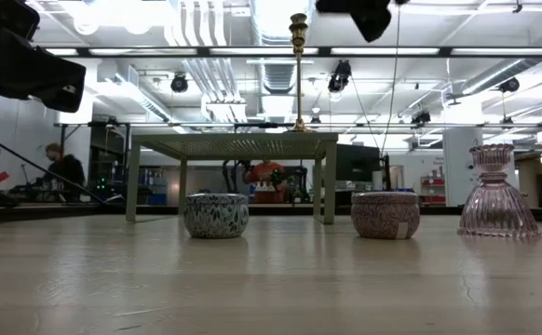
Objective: Pick & Place candle stick holders
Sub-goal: Put the bottom right purple candle holder on the shelf
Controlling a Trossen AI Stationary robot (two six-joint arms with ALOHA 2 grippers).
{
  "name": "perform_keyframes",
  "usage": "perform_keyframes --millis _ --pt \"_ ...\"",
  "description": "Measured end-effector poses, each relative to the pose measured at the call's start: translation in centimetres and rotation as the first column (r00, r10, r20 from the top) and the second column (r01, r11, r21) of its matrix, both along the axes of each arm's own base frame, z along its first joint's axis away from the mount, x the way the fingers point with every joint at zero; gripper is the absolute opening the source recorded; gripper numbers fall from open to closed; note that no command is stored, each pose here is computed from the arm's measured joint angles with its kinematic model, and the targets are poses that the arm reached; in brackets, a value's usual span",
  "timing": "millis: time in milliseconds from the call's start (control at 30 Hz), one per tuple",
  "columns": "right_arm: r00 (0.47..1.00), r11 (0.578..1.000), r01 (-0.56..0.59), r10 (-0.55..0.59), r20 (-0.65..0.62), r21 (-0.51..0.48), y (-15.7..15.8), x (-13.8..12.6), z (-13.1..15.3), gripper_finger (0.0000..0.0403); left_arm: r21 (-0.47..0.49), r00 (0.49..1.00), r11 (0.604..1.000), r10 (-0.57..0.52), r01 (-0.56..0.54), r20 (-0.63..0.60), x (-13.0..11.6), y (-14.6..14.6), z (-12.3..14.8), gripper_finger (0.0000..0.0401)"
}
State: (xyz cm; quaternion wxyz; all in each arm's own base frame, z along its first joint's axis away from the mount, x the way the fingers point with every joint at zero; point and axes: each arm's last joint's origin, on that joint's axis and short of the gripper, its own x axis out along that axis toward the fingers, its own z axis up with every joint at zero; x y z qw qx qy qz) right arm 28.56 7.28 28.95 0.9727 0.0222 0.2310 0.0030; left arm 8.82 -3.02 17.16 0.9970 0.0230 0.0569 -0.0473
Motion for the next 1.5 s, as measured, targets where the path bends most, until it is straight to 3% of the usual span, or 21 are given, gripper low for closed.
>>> perform_keyframes --millis 100,233,400,533,667,733,833,967,1100,1333,1500 --pt "0.995 0.997 -0.079 0.078 0.069 0.008 2.1 -0.6 -1.2 0.0011 0.000 1.000 1.000 0.000 0.000 0.000 0.0 0.0 0.0 0.0010" --pt "0.986 0.987 -0.157 0.159 0.039 -0.044 3.7 -1.8 -3.4 0.0009 0.000 1.000 1.000 0.000 0.000 0.000 0.0 0.0 0.0 0.0010" --pt "0.990 0.990 -0.144 0.144 -0.006 -0.010 3.7 -2.8 -5.8 0.0008 0.075 1.000 0.997 -0.010 0.009 0.006 0.0 0.0 0.0 0.0010" --pt "0.991 0.992 -0.126 0.127 -0.045 0.010 3.4 -3.4 -7.4 0.0008 0.079 1.000 0.997 -0.010 0.009 0.006 0.0 0.0 0.0 0.0010" --pt "0.991 0.991 -0.135 0.135 0.003 0.009 3.2 -3.7 -8.2 0.0008 0.135 0.999 0.991 0.012 -0.016 0.031 0.0 0.1 0.1 0.0010" --pt "0.989 0.989 -0.146 0.146 0.027 -0.006 3.2 -3.8 -8.5 0.0008 0.063 0.995 0.997 0.040 -0.046 0.090 0.1 0.1 0.7 0.0010" --pt "0.989 0.989 -0.147 0.148 0.019 -0.024 2.9 -4.1 -9.1 0.0008 -0.172 0.971 0.985 0.041 0.000 0.235 0.0 0.1 2.4 0.0010" --pt "0.993 0.993 -0.119 0.119 -0.004 -0.023 2.1 -4.3 -10.0 0.0008 -0.281 0.917 0.960 0.098 0.016 0.388 -0.4 0.3 4.2 0.0010" --pt "0.995 0.995 -0.101 0.101 -0.003 0.001 1.7 -4.7 -10.8 0.0008 -0.409 0.878 0.909 0.132 0.078 0.461 -0.7 0.5 5.2 0.0010" --pt "0.989 0.994 -0.099 0.092 0.117 0.052 1.4 -5.6 -11.9 0.0008 -0.539 0.863 0.825 0.138 0.172 0.486 -0.8 0.5 6.1 0.0010" --pt "0.989 0.992 -0.092 0.081 0.125 0.082 1.3 -5.9 -12.2 0.0008 -0.588 0.917 0.787 0.073 0.188 0.391 0.5 -0.4 6.6 0.0037"
